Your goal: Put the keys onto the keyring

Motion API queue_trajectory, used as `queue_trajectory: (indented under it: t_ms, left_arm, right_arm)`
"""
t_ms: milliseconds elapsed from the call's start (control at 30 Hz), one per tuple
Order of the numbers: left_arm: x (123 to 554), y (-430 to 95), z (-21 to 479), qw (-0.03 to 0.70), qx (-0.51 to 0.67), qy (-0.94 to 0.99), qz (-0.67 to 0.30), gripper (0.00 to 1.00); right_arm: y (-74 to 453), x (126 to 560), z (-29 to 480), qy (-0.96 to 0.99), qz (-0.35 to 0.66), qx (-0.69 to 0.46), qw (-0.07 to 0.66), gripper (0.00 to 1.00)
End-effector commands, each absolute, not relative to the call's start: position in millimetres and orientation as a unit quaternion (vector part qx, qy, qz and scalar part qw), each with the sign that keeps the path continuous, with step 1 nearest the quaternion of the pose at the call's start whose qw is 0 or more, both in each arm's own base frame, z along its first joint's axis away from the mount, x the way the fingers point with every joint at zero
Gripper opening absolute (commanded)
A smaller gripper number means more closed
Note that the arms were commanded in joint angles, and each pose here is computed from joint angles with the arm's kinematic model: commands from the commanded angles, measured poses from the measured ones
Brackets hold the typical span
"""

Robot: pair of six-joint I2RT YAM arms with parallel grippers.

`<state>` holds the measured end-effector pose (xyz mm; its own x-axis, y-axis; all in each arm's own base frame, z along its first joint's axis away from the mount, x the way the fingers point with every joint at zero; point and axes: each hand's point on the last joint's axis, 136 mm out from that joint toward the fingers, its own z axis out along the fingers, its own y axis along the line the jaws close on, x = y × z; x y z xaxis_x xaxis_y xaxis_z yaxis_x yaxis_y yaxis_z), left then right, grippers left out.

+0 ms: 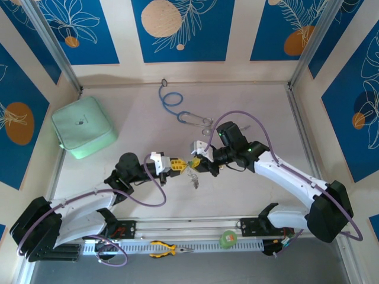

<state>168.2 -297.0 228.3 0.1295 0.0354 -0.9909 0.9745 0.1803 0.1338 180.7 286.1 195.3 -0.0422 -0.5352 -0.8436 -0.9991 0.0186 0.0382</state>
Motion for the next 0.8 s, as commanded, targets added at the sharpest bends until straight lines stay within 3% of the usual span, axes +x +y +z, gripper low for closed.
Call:
queue_trajectory:
  t_ms: [0,400,433,533,733,767]
  left_arm:
    - [169.7,-296.6,227.5,0.574,0.504,0.513,-0.391,0.00]
    - [185.7,-293.4,210.4,0.561,0.509,0.557,-0.342,0.00]
    - [186.1,-294.0,209.6,0.559,0.509,0.559,-0.342,0.03]
    - [187.2,-294.4,209.5,0.553,0.500,0.567,-0.350,0.42]
    - [186.9,-276.6,229.6,0.583,0.456,0.579,-0.342,0.73]
    - [189.9,-269.8,235.0,0.596,0.437,0.585,-0.334,0.96]
  right_arm:
    - [285.9,177.2,217.3,0.613,0.345,-0.619,0.350,0.01]
    - [285.4,177.4,223.0,0.607,0.306,-0.640,0.359,0.00]
    - [285.8,177.7,223.5,0.606,0.301,-0.641,0.362,0.00]
    - [288.2,176.6,224.6,0.603,0.295,-0.645,0.365,0.00]
    - [292.8,181.8,223.1,0.604,0.281,-0.648,0.369,0.00]
    - [295.6,183.6,223.2,0.602,0.281,-0.649,0.370,0.00]
